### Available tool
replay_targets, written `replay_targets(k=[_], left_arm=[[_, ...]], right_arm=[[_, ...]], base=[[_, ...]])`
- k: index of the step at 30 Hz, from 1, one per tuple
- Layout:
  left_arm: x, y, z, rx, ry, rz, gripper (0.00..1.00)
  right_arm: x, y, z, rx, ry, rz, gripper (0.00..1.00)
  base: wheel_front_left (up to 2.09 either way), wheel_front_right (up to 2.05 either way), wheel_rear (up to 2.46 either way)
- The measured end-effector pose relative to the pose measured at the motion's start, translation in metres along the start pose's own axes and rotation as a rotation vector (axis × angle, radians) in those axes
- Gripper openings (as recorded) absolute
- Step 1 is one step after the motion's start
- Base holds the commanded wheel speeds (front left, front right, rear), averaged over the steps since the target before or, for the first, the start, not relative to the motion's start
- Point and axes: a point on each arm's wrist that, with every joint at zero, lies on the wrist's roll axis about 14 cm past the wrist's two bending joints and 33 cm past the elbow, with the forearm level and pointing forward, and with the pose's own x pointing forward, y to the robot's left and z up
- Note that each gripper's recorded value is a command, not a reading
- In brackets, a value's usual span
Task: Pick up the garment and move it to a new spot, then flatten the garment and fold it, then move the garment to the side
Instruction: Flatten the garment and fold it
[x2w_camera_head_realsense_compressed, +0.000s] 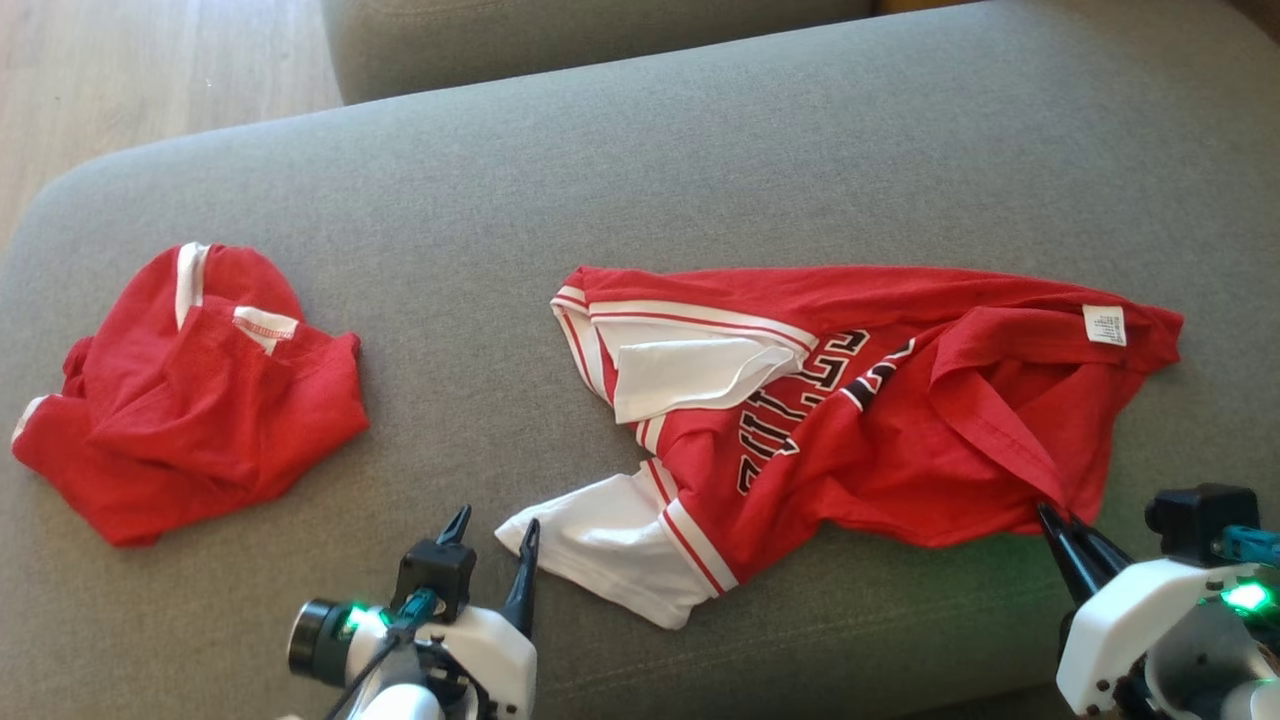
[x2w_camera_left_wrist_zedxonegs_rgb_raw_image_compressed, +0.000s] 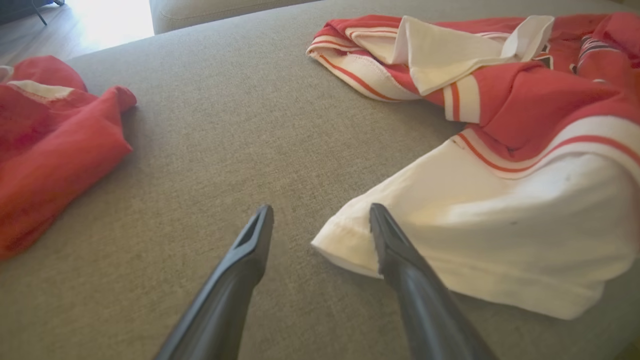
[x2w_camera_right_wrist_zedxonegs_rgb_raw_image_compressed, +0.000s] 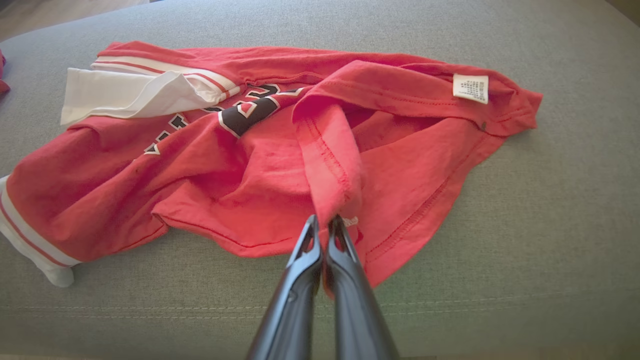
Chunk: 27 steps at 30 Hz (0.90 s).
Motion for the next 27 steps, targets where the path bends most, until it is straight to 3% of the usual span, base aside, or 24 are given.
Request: replay_targets(k=[11, 21, 22, 23, 24, 27], left_arm=[[0.007, 0.003, -0.023, 0.076, 0.088, -0.02, 1.0], [0.007, -0.001, -0.025, 0.056, 0.096, -0.04, 0.99], [0.008, -0.002, -0.025, 0.056, 0.098, -0.044, 0.73], [0.008, -0.004, -0.026, 0.057, 0.1, -0.057, 0.31], [0.009, -0.006, -0.026, 0.059, 0.099, -0.071, 0.0], [0.01, -0.011, -0.024, 0.059, 0.096, -0.082, 0.0]], right_arm=[[-0.001, -0.003, -0.003, 0.006, 0.002, -0.011, 0.0], [0.002, -0.001, 0.0, -0.001, -0.007, -0.005, 0.0], [0.002, -0.001, -0.001, -0.001, -0.004, -0.005, 0.0], [0.002, -0.001, -0.003, 0.0, 0.002, -0.004, 0.0], [0.002, -0.001, -0.005, 0.0, 0.006, -0.004, 0.0], [0.002, -0.003, -0.006, 0.0, 0.012, -0.008, 0.0]], base=[[0.0, 0.0, 0.0], [0.0, 0.0, 0.0], [0.0, 0.0, 0.0], [0.0, 0.0, 0.0], [0.0, 0.0, 0.0], [0.0, 0.0, 0.0]])
